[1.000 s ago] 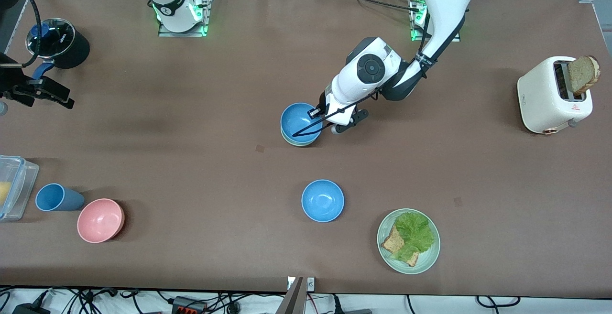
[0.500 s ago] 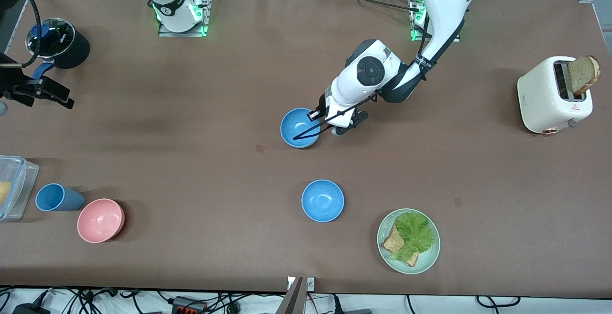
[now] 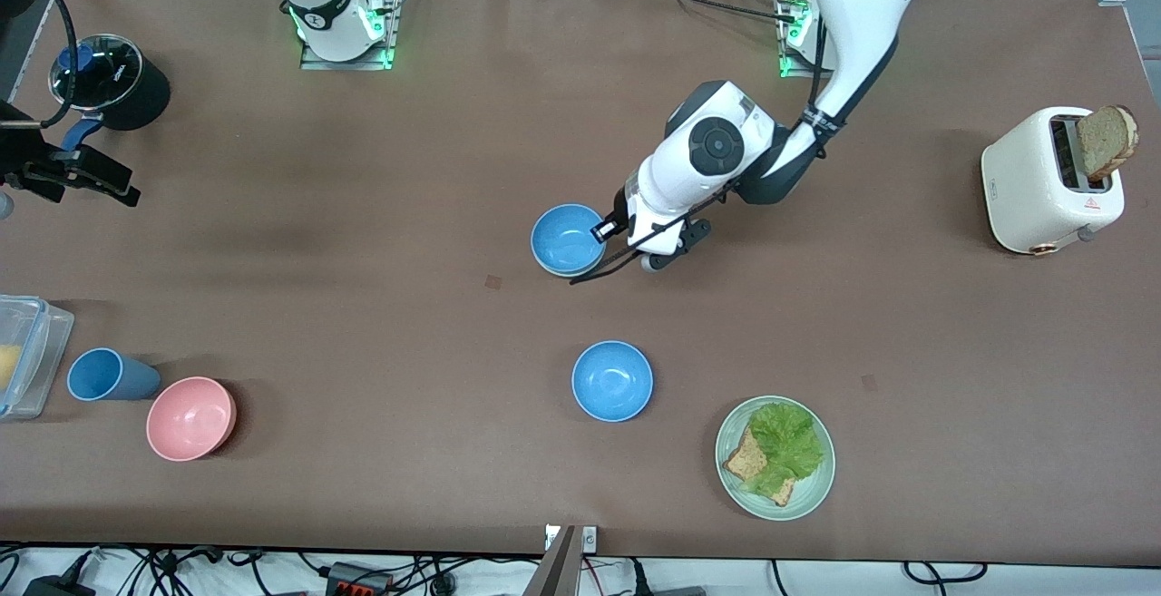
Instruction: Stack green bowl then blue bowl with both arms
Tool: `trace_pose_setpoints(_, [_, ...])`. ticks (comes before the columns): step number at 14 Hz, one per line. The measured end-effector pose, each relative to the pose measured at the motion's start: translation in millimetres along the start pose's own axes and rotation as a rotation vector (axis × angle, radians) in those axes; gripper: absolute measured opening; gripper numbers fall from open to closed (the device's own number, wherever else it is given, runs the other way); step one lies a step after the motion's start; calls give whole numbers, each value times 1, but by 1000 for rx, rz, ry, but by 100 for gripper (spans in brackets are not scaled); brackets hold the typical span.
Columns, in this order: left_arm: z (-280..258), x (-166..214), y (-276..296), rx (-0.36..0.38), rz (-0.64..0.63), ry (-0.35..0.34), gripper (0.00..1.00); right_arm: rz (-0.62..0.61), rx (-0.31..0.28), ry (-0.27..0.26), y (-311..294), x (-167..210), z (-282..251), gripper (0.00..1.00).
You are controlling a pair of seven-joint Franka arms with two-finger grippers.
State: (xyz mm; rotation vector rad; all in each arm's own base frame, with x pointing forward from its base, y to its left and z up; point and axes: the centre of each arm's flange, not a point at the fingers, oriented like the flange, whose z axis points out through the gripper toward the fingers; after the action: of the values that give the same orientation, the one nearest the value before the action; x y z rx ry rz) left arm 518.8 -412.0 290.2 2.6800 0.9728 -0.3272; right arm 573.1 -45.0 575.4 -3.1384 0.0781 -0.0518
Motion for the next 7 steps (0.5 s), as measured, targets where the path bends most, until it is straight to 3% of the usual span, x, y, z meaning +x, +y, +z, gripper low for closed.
trace_pose_setpoints(3, [-42,12,12,70,51,-9,36,0,0,0,0,0,0,100])
trace_pose_setpoints(7, [-94,49,7,87,201,-2,37,0,0,0,0,0,0,100])
